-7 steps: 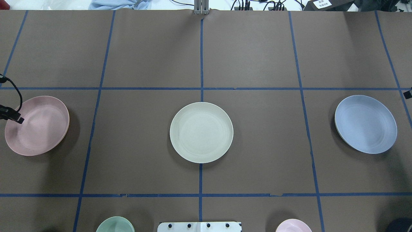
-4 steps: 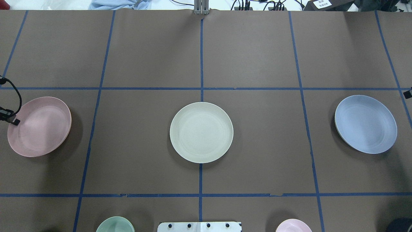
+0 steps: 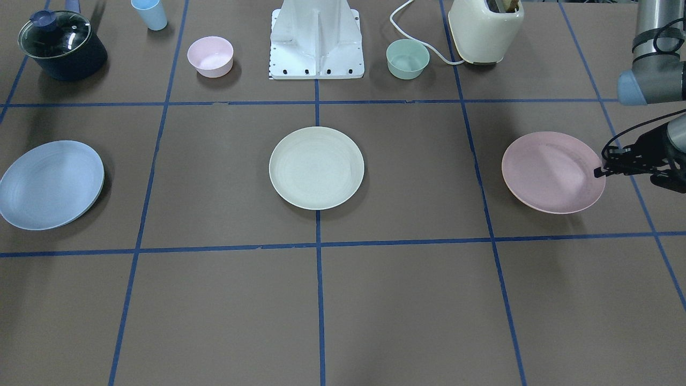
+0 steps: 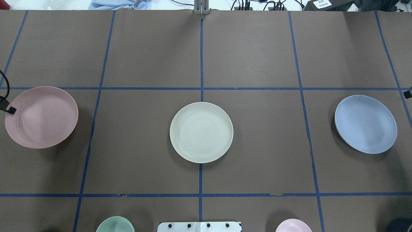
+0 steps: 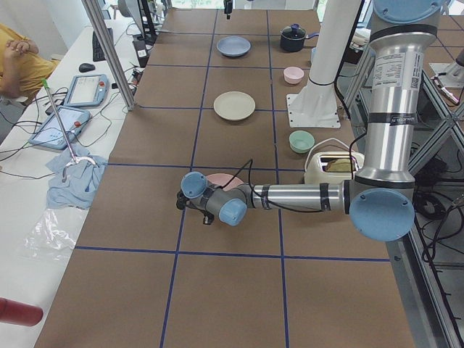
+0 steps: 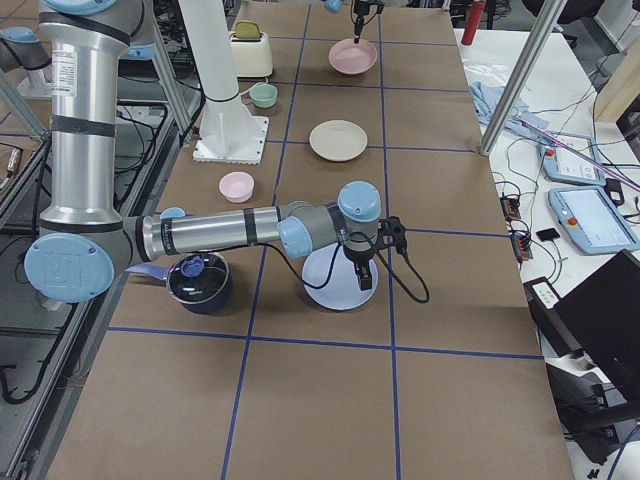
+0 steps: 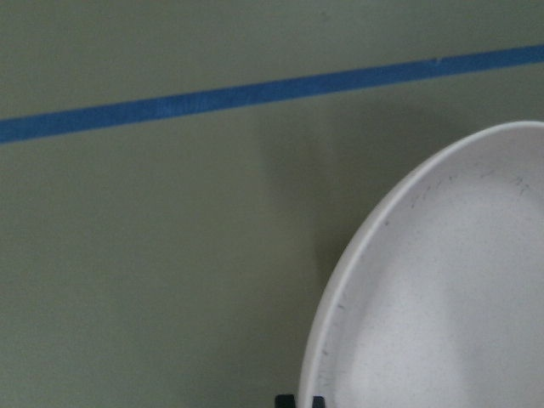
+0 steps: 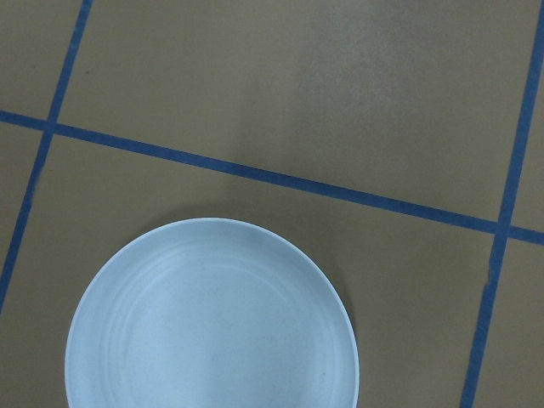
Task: Stack three plates with pink and blue
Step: 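Lift the pink plate with the left gripper and carry it over the cream plate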
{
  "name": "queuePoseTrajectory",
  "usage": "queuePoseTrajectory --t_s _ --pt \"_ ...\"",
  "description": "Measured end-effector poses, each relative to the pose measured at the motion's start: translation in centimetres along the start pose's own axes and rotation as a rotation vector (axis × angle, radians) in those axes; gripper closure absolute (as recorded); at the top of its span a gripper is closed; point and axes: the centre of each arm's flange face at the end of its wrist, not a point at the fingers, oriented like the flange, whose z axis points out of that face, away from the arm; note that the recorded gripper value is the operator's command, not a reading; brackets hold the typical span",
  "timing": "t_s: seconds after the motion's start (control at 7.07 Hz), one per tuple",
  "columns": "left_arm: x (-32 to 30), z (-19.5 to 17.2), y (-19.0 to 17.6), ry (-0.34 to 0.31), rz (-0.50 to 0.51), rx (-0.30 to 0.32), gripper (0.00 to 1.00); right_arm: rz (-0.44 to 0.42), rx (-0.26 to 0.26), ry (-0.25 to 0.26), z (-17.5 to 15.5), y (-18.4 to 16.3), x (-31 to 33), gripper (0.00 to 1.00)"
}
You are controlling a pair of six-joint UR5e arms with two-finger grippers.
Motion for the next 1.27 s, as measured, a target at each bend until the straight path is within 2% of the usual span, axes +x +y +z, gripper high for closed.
queuePoseTrajectory --t_s 0.28,0.71,0.99,1.27 --pt "3.1 -1.7 -1.4 0.076 0.016 0.007 1.00 0.000 0.000 -0.001 0.0 0.0 0.0 0.00" --pt "12.8 -4.4 -4.2 0.168 -0.123 0.023 1.00 0.004 -0.002 -0.007 0.0 0.0 0.0 0.00" --pt "22.4 -2.6 -6.2 0.212 -0.171 -0.023 1.00 0.006 -0.006 -0.009 0.1 0.1 0.0 0.00" --pt "32.5 1.1 -7.3 0.231 -0.213 -0.071 1.00 0.010 -0.009 -0.009 0.3 0.2 0.2 0.00"
